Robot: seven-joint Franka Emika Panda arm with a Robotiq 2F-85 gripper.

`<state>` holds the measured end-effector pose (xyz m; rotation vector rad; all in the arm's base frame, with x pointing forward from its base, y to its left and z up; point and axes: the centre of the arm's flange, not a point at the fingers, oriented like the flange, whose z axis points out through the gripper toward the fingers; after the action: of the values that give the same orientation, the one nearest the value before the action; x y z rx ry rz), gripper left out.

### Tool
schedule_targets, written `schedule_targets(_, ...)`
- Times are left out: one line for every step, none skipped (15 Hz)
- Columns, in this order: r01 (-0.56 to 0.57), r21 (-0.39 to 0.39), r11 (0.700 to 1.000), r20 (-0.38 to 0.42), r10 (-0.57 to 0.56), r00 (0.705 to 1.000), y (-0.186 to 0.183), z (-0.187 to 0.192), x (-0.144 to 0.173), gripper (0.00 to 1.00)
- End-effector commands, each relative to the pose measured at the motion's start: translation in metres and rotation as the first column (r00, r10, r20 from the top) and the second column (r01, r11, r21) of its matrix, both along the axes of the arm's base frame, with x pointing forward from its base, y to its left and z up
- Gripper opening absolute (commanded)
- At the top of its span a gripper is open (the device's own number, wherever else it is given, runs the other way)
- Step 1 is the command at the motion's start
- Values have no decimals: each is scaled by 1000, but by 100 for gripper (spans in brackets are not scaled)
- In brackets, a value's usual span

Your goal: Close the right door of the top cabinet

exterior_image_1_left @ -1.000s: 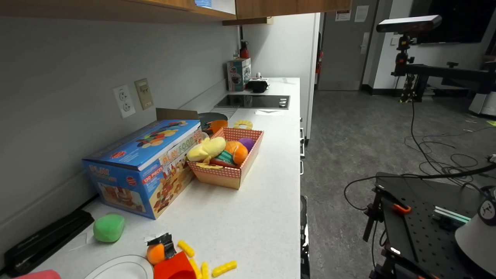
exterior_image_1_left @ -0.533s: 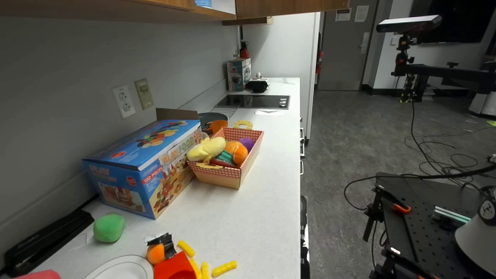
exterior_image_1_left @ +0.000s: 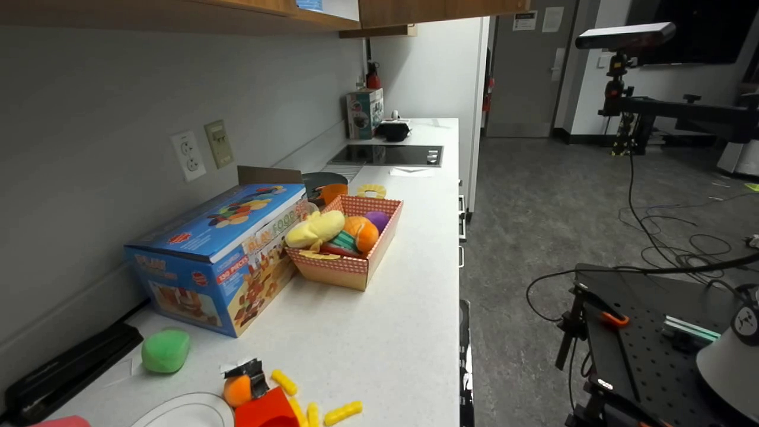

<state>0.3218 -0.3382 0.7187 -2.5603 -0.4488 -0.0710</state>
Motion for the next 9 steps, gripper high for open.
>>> schedule_targets(-170, 47, 984, -51, 172, 984, 53, 9, 18, 100)
schedule_targets(-214, 58, 975, -65, 217, 974, 69, 5, 26, 100)
schedule_targets(-264, 64, 962, -80, 269, 960, 86, -2, 34, 100)
schedule_targets(-308, 78, 948, -99, 315, 944, 98, -8, 41, 100)
schedule_targets(-350, 85, 933, -123, 359, 925, 110, -14, 48, 100)
schedule_targets(-393, 90, 915, -148, 402, 904, 121, -20, 52, 100)
schedule_targets(-434, 77, 898, -171, 441, 881, 131, -27, 56, 100)
schedule_targets(-452, 42, 891, -182, 451, 874, 139, -33, 60, 100)
schedule_targets(-462, 19, 887, -194, 456, 868, 145, -36, 64, 100)
